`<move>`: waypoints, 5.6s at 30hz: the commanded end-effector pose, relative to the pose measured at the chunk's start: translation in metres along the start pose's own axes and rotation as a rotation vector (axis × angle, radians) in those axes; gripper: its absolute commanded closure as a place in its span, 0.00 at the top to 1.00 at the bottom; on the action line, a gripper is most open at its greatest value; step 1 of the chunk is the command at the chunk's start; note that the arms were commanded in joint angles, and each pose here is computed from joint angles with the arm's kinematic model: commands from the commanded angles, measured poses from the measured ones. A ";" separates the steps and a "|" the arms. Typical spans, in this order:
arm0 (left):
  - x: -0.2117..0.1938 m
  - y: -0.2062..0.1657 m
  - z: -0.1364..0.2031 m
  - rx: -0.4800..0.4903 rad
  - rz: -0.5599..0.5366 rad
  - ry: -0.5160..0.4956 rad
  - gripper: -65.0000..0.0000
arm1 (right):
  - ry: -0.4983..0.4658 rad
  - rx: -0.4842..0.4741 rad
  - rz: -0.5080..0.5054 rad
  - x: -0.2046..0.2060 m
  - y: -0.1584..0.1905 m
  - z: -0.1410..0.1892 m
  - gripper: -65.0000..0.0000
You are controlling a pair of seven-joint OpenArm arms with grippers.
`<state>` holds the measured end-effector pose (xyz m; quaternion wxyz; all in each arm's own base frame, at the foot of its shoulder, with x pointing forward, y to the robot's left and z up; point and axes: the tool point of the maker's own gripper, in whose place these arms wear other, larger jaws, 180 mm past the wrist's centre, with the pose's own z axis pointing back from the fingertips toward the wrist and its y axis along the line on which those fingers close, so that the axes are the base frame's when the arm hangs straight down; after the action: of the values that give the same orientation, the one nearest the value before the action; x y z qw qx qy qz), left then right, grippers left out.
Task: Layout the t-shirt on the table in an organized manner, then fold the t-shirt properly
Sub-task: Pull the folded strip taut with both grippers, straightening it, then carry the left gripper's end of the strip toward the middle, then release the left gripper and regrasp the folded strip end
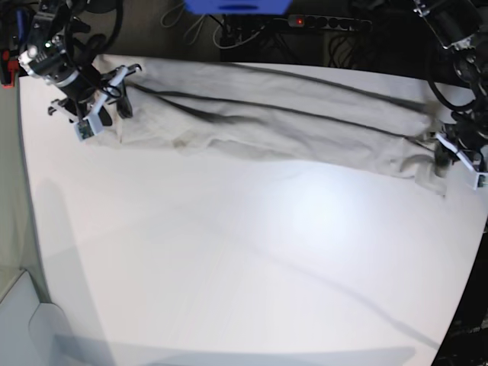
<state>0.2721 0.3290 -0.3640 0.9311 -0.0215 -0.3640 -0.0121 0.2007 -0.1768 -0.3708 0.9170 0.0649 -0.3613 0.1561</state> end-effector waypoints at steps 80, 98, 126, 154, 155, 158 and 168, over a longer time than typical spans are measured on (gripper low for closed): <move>-0.021 -0.336 0.006 -0.693 -0.416 0.085 0.10 | -0.029 -0.001 0.007 0.006 -0.001 0.004 0.41; 0.016 -0.296 0.018 -0.636 -0.346 -0.041 0.60 | -0.029 0.001 0.008 0.006 0.000 0.004 0.41; -0.038 -0.168 -0.018 -0.479 -0.041 0.141 0.75 | -0.032 0.000 0.008 0.008 0.000 0.003 0.41; -0.057 -0.181 -0.034 -0.533 0.013 0.182 0.00 | -0.033 0.001 0.007 0.008 0.000 0.003 0.41; -0.053 -0.180 -0.035 -0.531 0.024 0.155 0.00 | -0.033 0.001 0.007 0.008 0.000 0.003 0.41; -0.043 -0.169 -0.036 -0.505 0.038 0.102 0.00 | -0.024 -0.004 0.022 0.007 -0.004 0.005 0.41; -0.051 -0.101 -0.040 -0.368 0.210 0.082 0.00 | 0.050 -0.001 0.006 -0.005 0.000 0.004 0.41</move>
<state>0.2531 0.2183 -0.4307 0.9212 -0.2403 -0.3051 0.0221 0.1868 -0.1816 -0.3824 0.9343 0.0554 -0.3133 0.1608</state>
